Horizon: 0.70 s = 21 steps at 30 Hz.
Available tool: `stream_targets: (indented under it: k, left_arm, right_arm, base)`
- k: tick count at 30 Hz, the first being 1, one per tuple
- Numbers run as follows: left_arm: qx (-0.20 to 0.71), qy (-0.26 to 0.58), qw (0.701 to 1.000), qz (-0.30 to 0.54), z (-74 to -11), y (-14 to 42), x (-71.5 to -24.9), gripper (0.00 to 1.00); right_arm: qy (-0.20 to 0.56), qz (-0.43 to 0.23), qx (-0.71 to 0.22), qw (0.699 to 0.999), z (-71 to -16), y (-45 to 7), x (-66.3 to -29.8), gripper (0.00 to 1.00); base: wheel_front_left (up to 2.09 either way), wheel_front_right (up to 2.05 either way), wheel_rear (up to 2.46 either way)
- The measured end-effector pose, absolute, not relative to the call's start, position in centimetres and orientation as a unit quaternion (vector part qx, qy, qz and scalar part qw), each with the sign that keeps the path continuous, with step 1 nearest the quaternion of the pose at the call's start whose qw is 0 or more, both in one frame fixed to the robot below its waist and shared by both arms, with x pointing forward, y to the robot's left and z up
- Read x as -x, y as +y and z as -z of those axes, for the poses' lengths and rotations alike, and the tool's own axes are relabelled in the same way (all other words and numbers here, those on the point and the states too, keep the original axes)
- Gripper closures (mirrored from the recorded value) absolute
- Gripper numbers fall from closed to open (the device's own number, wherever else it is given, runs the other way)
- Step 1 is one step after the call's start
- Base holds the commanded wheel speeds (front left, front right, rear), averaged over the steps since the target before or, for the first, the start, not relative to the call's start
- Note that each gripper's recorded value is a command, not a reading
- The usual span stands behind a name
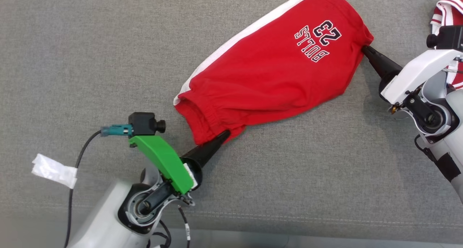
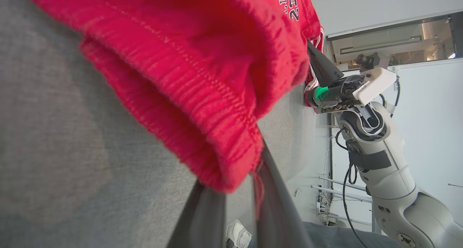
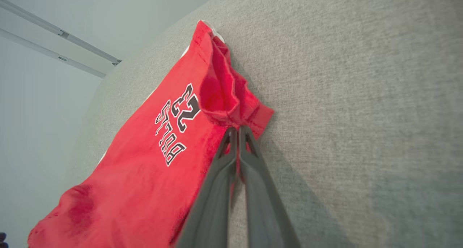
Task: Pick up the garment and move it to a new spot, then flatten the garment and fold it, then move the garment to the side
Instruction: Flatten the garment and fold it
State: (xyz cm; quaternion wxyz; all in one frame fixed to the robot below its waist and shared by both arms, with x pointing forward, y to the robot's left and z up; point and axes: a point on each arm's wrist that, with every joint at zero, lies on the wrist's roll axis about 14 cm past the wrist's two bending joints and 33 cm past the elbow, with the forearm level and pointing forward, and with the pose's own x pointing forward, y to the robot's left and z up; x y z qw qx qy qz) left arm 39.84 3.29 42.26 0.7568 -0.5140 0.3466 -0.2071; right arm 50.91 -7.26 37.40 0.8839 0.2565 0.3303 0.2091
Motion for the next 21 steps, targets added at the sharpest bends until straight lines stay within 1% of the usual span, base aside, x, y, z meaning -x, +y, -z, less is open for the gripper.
stream_targets:
  k: [7,12,21]
  left_arm:
    - [0.493,0.361,0.767,0.197,-41.3,5.2,-39.3,1.00]
    - [0.491,0.362,0.769,0.191,-41.0,6.3,-38.9,1.00]
    - [0.489,0.409,0.741,0.209,-40.0,5.9,-36.1,1.00]
  right_arm:
    - [0.324,-0.196,-0.283,0.881,-37.7,-8.2,-50.2,1.00]
    - [0.319,-0.181,-0.307,0.878,-37.7,-9.1,-48.7,1.00]
    - [0.299,-0.145,-0.387,0.860,-37.8,-9.4,-44.4,1.00]
  base:
    - [0.00,0.00,0.00]
    - [0.00,0.00,0.00]
    - [0.00,0.00,0.00]
